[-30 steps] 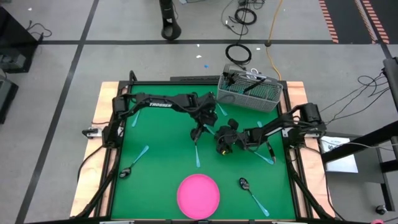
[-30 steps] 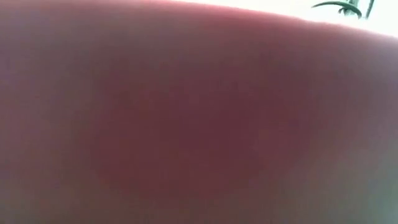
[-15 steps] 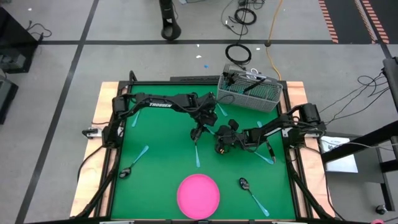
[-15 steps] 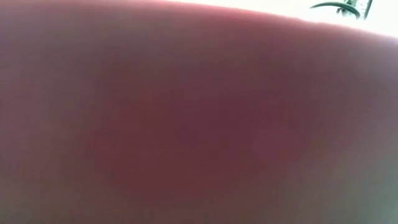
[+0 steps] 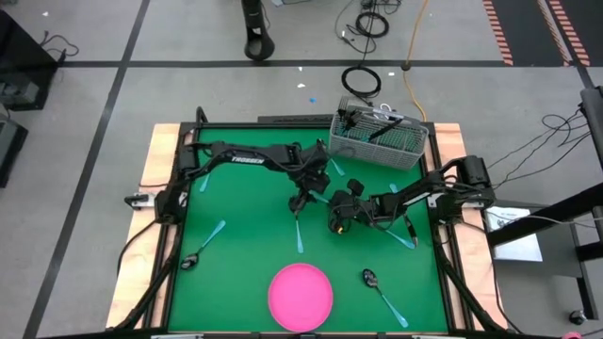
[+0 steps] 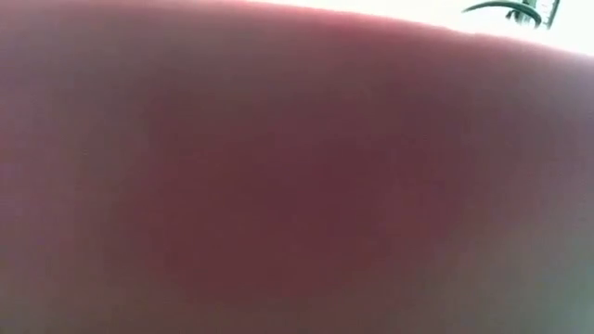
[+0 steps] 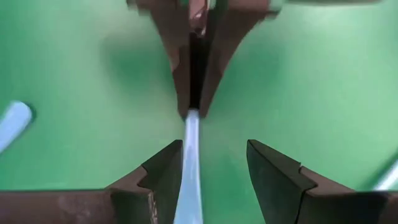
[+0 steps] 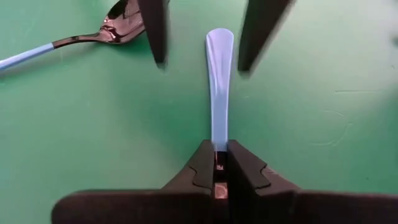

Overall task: Sort silverware
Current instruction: Put the blue knife into the utensil holder

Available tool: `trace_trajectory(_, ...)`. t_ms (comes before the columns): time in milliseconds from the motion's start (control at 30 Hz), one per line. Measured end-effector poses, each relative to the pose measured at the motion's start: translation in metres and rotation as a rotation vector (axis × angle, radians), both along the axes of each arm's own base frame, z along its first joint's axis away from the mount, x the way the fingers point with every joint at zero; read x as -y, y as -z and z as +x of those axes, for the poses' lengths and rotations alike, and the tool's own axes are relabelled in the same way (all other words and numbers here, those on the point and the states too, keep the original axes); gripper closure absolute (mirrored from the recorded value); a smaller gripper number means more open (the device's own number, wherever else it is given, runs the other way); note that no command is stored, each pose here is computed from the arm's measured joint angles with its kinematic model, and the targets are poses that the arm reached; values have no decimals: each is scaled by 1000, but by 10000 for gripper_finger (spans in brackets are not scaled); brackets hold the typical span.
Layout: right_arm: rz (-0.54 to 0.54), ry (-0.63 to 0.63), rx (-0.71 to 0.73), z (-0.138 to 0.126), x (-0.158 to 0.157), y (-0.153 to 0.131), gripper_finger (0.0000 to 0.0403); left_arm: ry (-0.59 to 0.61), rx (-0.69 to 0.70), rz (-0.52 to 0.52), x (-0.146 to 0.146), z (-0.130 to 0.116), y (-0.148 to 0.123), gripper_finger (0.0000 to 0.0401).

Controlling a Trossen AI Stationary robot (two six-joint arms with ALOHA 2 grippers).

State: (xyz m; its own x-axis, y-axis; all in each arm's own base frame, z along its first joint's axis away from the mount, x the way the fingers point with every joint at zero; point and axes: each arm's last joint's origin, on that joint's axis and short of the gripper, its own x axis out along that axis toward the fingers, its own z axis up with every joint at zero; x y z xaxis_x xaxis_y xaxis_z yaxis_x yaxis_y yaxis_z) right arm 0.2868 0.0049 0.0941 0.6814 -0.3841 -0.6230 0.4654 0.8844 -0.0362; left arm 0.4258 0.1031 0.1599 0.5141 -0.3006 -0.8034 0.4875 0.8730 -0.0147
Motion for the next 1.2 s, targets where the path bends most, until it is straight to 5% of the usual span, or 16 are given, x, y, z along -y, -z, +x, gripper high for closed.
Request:
trace_trajectory(267, -19, -8, 50, 4, 0, -5, 398, 7, -37, 31, -1, 3, 20, 221)
trace_trajectory(967, -61, -19, 82, 7, 0, -9, 399, -13, -41, 73, -3, 4, 21, 223)
trace_trajectory(1200, -61, -19, 79, 6, 0, -9, 399, -15, -42, 74, -3, 4, 21, 295)
